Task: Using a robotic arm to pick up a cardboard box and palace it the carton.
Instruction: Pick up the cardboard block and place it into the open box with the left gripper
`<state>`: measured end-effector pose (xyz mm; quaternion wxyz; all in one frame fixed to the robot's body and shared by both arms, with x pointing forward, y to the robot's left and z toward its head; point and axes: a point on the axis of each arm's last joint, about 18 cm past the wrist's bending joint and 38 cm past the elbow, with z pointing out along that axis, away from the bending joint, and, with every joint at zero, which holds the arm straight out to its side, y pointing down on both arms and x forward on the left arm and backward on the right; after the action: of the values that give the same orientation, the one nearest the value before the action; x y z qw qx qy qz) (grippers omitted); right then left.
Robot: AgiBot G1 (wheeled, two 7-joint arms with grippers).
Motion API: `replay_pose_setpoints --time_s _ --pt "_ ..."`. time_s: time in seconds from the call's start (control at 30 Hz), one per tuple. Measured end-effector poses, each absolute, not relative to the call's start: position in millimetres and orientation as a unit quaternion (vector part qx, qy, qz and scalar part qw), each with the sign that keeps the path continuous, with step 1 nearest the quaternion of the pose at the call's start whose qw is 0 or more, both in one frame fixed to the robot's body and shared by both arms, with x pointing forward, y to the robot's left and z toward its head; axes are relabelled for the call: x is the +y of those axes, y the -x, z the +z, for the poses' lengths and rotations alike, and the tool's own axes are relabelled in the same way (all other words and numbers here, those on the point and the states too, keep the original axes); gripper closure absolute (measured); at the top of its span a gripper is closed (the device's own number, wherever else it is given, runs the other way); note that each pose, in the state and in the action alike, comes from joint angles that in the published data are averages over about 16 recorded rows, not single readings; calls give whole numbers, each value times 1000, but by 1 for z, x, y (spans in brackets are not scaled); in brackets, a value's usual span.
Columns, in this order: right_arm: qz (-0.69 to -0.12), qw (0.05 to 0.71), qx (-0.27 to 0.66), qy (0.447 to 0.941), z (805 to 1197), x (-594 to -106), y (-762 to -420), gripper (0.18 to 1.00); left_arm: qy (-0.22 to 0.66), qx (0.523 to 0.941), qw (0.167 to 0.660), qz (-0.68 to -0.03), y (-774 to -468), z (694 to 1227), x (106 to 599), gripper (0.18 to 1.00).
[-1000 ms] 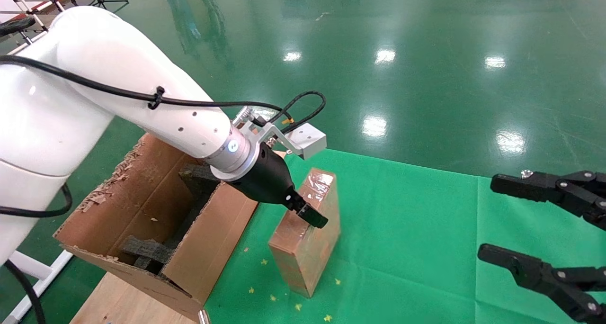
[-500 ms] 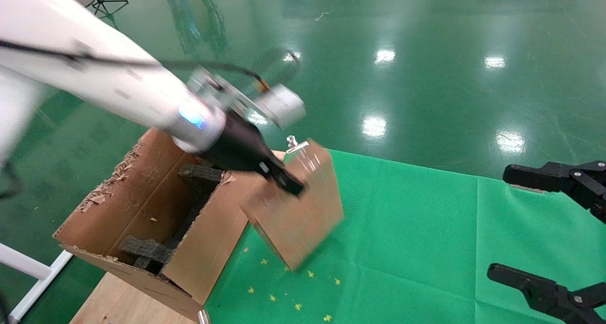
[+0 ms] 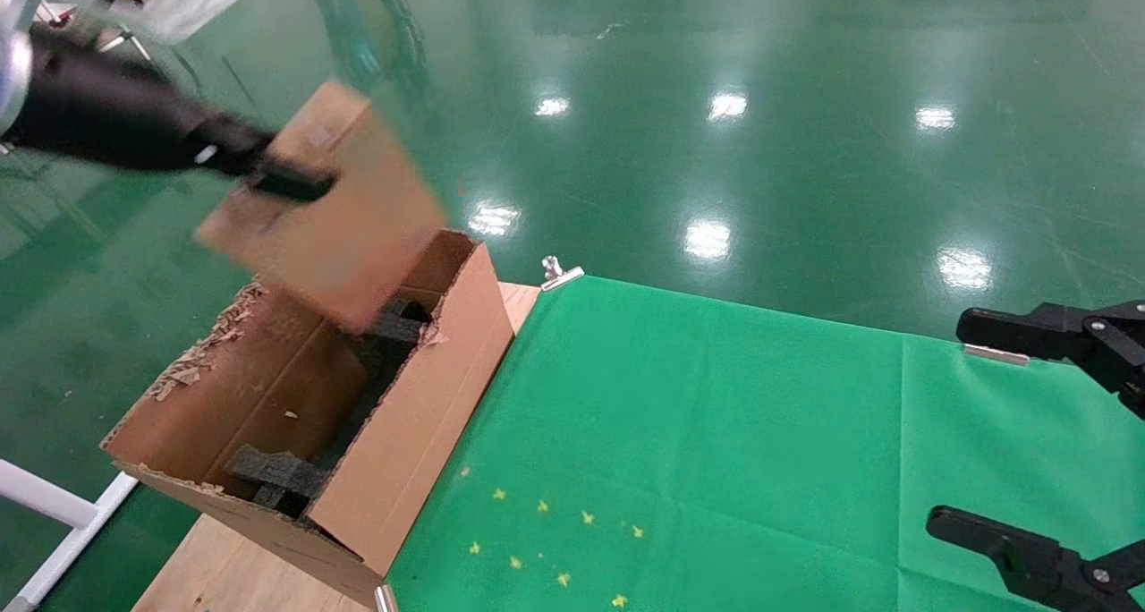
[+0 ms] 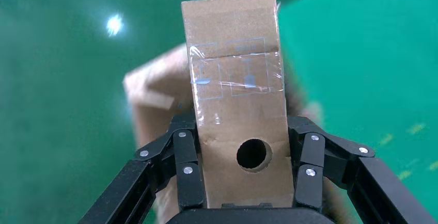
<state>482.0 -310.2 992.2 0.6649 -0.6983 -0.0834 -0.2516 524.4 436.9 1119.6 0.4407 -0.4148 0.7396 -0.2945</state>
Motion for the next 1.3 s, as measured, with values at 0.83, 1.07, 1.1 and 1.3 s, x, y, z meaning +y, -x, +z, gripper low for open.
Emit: replay_pose_setpoints --time_s 0.83,1.07,1.1,1.3 --pt "-252 665 -83 698 992 -310 -482 178 544 694 414 -224 -577 1000 574 759" --pt "-252 665 -83 698 992 -310 -482 178 567 688 397 -218 -590 975 582 778" --pt "-252 665 -83 698 992 -310 -482 178 570 687 394 -217 -591 972 583 780" --pt "-252 665 -83 698 992 -310 -482 178 594 681 376 -204 -599 953 586 794"
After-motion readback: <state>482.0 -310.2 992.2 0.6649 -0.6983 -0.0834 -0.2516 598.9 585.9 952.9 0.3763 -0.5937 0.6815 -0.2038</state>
